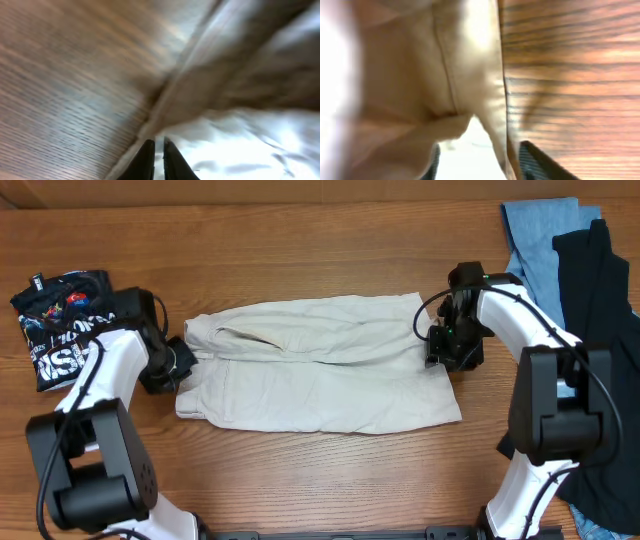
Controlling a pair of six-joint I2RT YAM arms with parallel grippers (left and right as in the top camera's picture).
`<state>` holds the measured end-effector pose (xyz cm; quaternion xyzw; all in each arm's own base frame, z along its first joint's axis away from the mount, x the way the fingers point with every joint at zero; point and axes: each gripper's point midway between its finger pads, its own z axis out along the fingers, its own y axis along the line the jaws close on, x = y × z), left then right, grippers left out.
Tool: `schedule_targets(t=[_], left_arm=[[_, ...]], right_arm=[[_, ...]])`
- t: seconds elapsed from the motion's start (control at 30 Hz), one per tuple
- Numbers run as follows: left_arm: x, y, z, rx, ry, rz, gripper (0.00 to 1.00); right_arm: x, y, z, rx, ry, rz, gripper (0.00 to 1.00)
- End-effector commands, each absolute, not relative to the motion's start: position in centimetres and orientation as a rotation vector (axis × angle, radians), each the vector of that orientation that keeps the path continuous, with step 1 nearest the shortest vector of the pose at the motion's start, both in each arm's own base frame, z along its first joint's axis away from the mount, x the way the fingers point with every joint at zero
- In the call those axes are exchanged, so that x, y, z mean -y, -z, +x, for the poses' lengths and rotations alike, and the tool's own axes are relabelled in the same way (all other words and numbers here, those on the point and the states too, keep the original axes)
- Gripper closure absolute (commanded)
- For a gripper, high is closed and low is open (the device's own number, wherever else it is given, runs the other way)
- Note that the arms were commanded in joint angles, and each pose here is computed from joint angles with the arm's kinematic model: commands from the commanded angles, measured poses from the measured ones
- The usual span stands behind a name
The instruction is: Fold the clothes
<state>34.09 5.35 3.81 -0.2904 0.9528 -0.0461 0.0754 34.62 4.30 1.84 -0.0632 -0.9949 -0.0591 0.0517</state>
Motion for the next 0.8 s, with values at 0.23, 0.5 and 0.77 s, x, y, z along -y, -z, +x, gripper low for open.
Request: schedule_targets(t=[0.23,0.5,0.77], left_arm=[[1.2,-11.4,37.5,-2.722,0.295,-0.366,0.84],[7.1,-7.5,36.6,-2.856,0.219,-0.025,0.86],[9.7,-4.4,38.9,-2.828,0.222,0.036,0.83]], right_arm=[[-6.9,-12.4,37.2,3.347,0.442,0.092,0.66],[-10.8,-9.8,36.9,3.263,0.512,0.371,0.8],[-11.3,-7.1,38.2,3.251,0.511,0.365,0.79]])
